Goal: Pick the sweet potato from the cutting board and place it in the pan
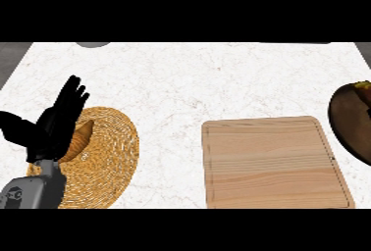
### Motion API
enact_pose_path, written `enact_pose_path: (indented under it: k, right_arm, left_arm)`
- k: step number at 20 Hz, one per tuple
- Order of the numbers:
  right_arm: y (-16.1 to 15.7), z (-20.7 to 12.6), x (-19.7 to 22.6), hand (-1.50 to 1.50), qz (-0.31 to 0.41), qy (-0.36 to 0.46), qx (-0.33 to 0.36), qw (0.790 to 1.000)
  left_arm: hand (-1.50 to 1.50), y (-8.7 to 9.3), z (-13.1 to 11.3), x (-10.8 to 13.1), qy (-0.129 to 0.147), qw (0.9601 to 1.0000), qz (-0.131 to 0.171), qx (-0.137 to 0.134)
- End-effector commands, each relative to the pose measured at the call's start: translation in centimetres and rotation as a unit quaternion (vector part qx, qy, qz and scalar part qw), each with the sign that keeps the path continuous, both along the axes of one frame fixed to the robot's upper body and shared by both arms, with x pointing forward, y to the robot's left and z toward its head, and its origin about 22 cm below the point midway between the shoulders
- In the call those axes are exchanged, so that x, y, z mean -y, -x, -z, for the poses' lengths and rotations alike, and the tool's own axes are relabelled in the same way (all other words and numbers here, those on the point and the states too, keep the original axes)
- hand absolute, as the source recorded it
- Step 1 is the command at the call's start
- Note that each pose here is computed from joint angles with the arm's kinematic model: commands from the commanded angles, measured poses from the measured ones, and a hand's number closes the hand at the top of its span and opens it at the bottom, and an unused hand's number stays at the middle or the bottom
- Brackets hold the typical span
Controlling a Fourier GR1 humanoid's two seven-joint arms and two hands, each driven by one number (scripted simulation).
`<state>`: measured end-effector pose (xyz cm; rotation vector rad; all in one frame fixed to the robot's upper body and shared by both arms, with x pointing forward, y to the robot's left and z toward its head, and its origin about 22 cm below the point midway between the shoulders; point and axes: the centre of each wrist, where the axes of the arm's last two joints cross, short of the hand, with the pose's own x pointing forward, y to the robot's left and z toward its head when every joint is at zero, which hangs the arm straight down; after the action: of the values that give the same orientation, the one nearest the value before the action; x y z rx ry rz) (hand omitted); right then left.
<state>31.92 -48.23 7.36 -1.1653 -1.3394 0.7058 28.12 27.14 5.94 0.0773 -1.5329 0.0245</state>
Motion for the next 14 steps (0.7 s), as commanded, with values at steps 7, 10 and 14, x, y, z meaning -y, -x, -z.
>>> enact_pose_path:
  k: [7, 10, 14]
  right_arm:
    - [0.6, 3.2, 1.8, -1.5, 0.008, -0.099, -0.07, 0.993]
    - [1.1, 2.1, 3.0, -1.5, -0.008, -0.139, 0.01, 0.99]
    - [3.1, 0.7, 5.7, -1.5, 0.002, -0.23, 0.074, 0.97]
  left_arm:
    - [0.0, -0.6, -1.6, 0.7, -0.005, 1.0, -0.002, -0.004]
    - [0.0, -0.1, 0.3, 0.6, -0.01, 0.9999, -0.001, -0.003]
    - [0.0, -0.2, -0.7, -0.8, -0.007, 0.9999, -0.009, 0.004]
